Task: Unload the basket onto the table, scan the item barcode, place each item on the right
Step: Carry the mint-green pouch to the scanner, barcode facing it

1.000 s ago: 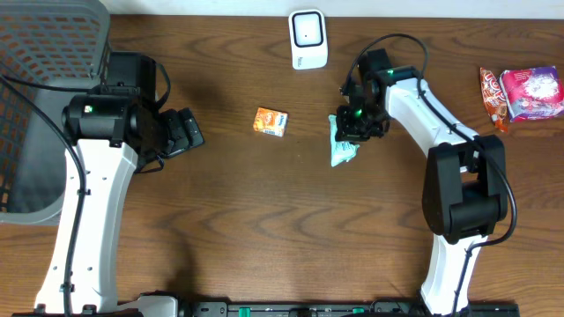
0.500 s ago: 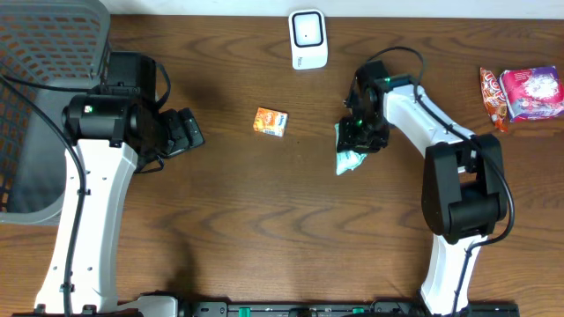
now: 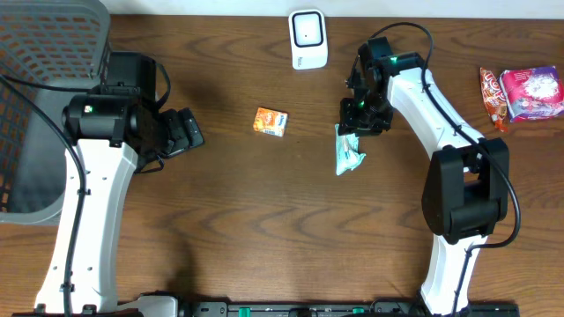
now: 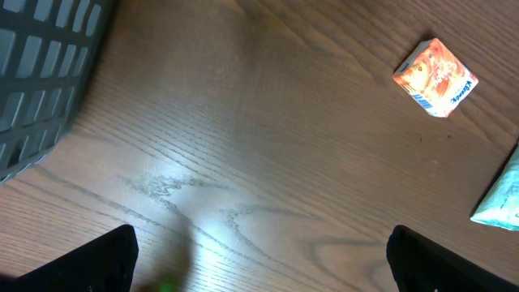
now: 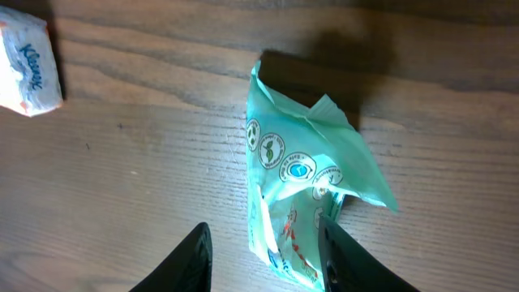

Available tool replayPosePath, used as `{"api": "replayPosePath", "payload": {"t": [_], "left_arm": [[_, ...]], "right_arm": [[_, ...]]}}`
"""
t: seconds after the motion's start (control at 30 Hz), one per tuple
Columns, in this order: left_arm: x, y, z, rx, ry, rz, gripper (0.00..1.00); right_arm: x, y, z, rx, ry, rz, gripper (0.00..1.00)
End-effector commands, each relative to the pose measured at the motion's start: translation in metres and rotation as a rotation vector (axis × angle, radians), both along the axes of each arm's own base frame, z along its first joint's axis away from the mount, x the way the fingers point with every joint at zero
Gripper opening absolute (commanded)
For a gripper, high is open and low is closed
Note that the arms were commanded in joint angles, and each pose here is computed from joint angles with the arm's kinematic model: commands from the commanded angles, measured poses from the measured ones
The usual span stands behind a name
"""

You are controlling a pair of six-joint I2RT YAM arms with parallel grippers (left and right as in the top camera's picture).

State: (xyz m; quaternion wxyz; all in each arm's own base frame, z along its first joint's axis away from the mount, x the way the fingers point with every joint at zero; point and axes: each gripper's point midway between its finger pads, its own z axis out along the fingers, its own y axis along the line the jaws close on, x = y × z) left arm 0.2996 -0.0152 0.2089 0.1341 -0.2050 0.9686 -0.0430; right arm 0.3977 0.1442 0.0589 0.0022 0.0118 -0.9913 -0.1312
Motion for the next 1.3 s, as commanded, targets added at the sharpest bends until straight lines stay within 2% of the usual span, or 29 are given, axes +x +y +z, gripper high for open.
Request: {"api": "replayPosePath", "payload": {"t": [0.0,0.27,0.4,0.5,0.57,0.6,0.63,0.67,0.8,0.97,1.13,1.27], "left_arm": [[0.000,0.002,-0.003,0.007,0.012,0.013,0.98],[0.000,0.002,-0.003,0.007,0.012,0.013,0.98],[0.000,0.002,-0.003,0.007,0.012,0.013,0.98],[0.000,0.002,-0.003,0.007,0.012,0.013,0.98],[0.000,0.002,-0.003,0.007,0.012,0.013,0.98],[0.000,0.002,-0.003,0.007,0.012,0.013,0.98],[0.000,0.002,-0.003,0.007,0.012,0.013,0.98],[0.000,0.002,-0.003,0.007,0.012,0.013,0.98],[0.000,0.002,-0.003,0.007,0.012,0.013,0.98],[0.000,0.002,-0.003,0.007,0.012,0.013,0.98],[0.000,0.002,-0.003,0.007,0.012,0.013,0.98],[0.000,0.002,-0.003,0.007,0.012,0.014,0.98]], "right_arm": [[0.000,0.002,0.006,-0.004,-0.006,0.004,0.36],[-0.009,0.003,-0.018,-0.093,-0.017,0.042,0.37],[-0.011,0.001,-0.033,-0.107,-0.016,0.005,0.35],[-0.013,0.001,-0.044,-0.103,-0.023,0.001,0.29],[-0.014,0.001,-0.049,-0.103,-0.025,0.002,0.17],[-0.015,0.002,-0.050,-0.100,-0.023,0.002,0.07],[-0.015,0.004,-0.049,-0.087,-0.020,0.004,0.01],[-0.015,0.008,-0.048,-0.064,-0.017,0.005,0.01],[-0.007,0.030,-0.030,0.087,-0.018,0.003,0.01],[0.022,0.070,0.037,0.500,-0.052,-0.007,0.01],[0.052,0.070,0.096,0.847,0.089,-0.275,0.01],[0.063,0.058,0.122,0.994,0.151,-0.329,0.01]]}}
